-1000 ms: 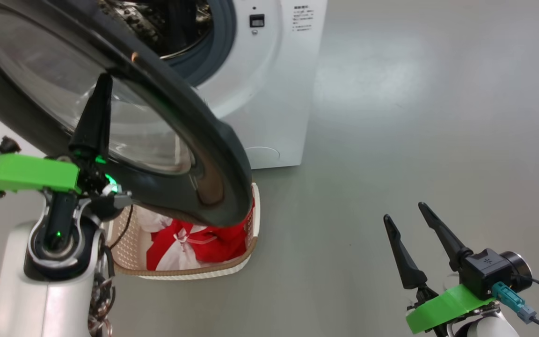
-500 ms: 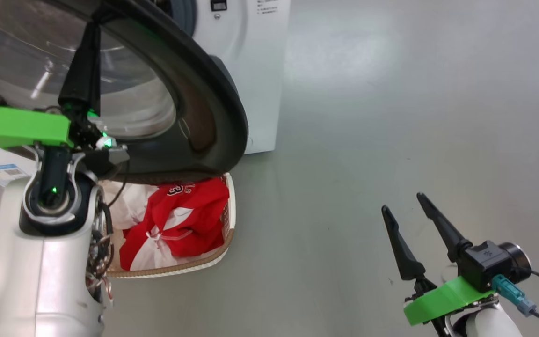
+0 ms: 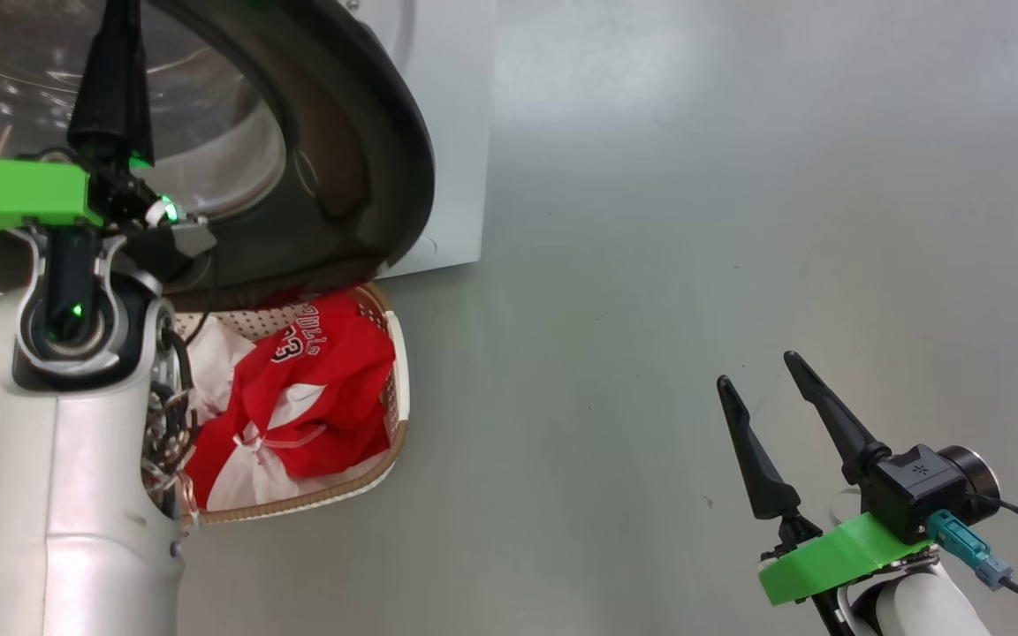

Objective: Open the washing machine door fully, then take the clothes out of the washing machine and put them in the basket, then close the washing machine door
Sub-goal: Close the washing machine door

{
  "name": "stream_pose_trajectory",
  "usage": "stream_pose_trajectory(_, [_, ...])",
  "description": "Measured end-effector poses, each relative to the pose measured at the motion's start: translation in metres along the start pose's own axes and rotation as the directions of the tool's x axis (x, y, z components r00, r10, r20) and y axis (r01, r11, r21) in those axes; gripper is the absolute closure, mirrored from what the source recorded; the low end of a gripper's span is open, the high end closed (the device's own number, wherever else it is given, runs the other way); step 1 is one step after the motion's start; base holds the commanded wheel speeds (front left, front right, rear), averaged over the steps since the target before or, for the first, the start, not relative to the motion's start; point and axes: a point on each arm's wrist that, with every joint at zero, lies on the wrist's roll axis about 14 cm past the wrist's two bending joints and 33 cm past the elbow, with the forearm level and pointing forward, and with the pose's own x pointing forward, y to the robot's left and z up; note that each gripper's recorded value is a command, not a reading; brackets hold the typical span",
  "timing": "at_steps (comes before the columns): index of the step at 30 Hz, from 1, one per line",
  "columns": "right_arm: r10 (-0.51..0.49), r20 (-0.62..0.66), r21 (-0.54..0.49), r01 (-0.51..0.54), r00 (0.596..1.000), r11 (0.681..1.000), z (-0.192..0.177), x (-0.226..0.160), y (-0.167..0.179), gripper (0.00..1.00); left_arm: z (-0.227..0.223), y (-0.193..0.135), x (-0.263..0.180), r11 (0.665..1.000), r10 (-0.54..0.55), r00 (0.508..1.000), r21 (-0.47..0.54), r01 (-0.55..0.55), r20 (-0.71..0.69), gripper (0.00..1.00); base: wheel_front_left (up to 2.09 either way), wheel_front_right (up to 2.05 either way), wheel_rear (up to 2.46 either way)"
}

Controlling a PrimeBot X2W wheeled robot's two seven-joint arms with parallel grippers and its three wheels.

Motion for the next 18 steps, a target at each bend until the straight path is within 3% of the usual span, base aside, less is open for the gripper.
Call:
stream_pose_trajectory(8, [-0.004, 0.014, -0.002, 0.004, 1.0, 1.0, 0.005, 0.004, -0.002, 0.0, -0.005, 0.002, 0.004, 1.0, -0.002, 1.0, 0.004, 0.002, -0.016, 0.98, 0.0, 0.0, 0.0])
stream_pose_trajectory(9, [-0.002, 0.017, -0.002, 0.002, 1.0, 1.0, 0.006, 0.004, -0.001, 0.0, -0.007, 0.001, 0.003, 1.0, -0.003, 1.0, 0.011, 0.003, -0.026, 0.7, 0.0, 0.0, 0.0])
stream_pose_trajectory(10, [0.0, 0.02, -0.001, 0.0, 1.0, 1.0, 0.006, 0.004, 0.0, 0.0, -0.009, 0.0, 0.001, 1.0, -0.002, 0.999, 0.022, 0.003, -0.04, 0.51, 0.0, 0.0, 0.0])
stream_pose_trajectory(11, [0.003, 0.024, -0.001, -0.003, 1.0, 1.0, 0.008, 0.005, 0.001, 0.0, -0.012, 0.0, 0.0, 1.0, -0.002, 0.999, 0.029, 0.003, -0.053, 0.0, 0.0, 0.0, 0.0])
stream_pose_trajectory(18, [0.025, 0.053, 0.003, -0.026, 0.998, 1.0, 0.017, 0.007, 0.008, 0.0, -0.001, 0.023, -0.034, 0.982, 0.077, 0.996, 0.179, -0.067, -0.05, 0.0, 0.0, 0.0, 0.0])
